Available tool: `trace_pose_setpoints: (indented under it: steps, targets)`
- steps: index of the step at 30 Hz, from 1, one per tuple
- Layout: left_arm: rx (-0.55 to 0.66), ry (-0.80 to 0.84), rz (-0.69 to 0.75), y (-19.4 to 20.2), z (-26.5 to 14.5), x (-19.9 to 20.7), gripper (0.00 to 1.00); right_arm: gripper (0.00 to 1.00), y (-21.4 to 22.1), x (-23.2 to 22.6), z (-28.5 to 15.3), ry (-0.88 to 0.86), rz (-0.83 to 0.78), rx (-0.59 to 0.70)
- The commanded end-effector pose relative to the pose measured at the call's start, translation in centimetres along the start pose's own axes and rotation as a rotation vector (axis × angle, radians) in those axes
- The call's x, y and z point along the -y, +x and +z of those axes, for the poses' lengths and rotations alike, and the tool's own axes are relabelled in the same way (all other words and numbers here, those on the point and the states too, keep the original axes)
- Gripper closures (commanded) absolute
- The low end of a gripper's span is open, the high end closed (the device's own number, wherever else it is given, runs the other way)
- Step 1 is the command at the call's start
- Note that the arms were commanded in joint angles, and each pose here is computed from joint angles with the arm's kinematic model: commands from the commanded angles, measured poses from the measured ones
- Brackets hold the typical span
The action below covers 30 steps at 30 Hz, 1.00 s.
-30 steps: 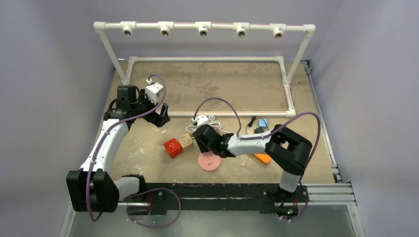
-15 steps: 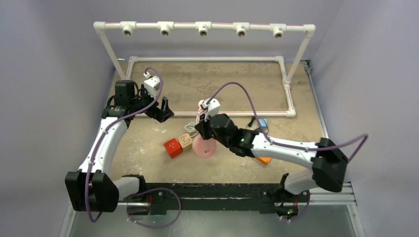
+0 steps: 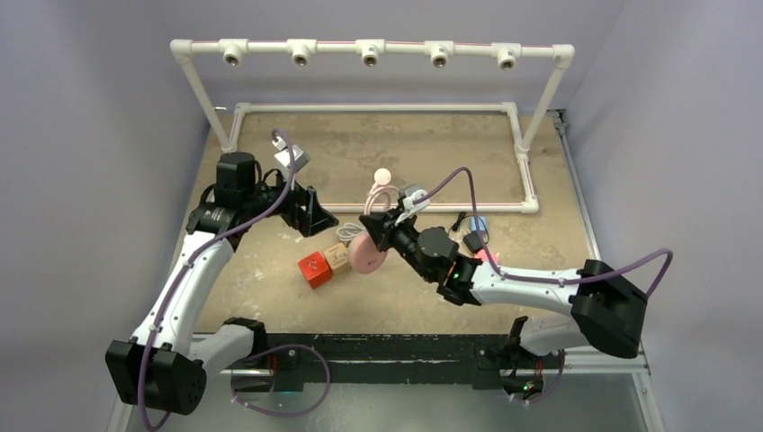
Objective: Insert the plug
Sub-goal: Pick up the socket from the center of the board, then place the socket at the center of the board.
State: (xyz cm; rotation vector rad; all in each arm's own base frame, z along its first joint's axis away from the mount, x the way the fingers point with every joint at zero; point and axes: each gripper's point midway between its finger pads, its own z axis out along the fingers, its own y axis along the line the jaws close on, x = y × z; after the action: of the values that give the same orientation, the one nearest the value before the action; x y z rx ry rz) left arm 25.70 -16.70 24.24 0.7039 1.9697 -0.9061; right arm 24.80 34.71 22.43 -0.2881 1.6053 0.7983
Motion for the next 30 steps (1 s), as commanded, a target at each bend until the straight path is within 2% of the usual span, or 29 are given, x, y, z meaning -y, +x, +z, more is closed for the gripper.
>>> trace_pose_setpoints:
  steps: [1, 6, 9, 13, 15, 19, 21, 23, 26, 27, 28, 30]
  targets:
    - [0.02, 0.099, -0.092, -0.2, 0.2, 3.1, 0.01, 1.0, -13.6, -2.3, 0.8, 0.001, 0.092, 0.443]
    - [-0.008, 0.097, -0.098, 1.2, 0.9, 4.0, 0.01, 1.0, -16.3, -2.7, 1.6, 0.021, 0.131, 0.537]
    - [-0.009, 0.079, -0.091, 1.6, 1.4, 3.7, 0.01, 1.0, -16.6, -3.4, 1.8, 0.006, 0.144, 0.548]
    - [0.053, 0.064, -0.05, 0.1, 1.6, 3.5, 0.01, 1.0, -16.2, -4.0, 1.8, -0.018, 0.172, 0.533]
    - [0.098, 0.073, -0.006, -0.7, 1.6, 3.7, 0.14, 1.0, -15.8, -4.2, 1.7, -0.027, 0.186, 0.515]
    - [0.141, 0.076, 0.069, -1.5, 1.6, 3.7, 0.5, 1.0, -14.8, -4.2, 1.3, -0.039, 0.209, 0.486]
    - [0.147, 0.076, 0.097, -1.7, 1.6, 3.8, 0.64, 1.0, -14.3, -4.1, 1.1, -0.045, 0.224, 0.47]
    - [0.156, 0.079, 0.133, -1.7, 1.5, 4.1, 0.75, 1.0, -13.8, -4.3, 1.0, -0.055, 0.237, 0.455]
    - [0.146, 0.088, 0.18, -1.2, 1.4, 4.4, 0.83, 1.0, -12.9, -4.7, 0.9, -0.082, 0.242, 0.409]
    - [0.139, 0.088, 0.206, -1.0, 1.4, 4.4, 0.88, 1.0, -12.4, -4.8, 0.7, -0.091, 0.237, 0.376]
    - [0.131, 0.076, 0.238, -0.8, 1.4, 4.2, 0.93, 0.97, -12.1, -4.9, 0.5, -0.1, 0.24, 0.355]
    - [0.106, 0.058, 0.302, -0.1, 1.1, 3.8, 1.0, 0.79, -10.9, -4.4, -0.5, -0.089, 0.242, 0.288]
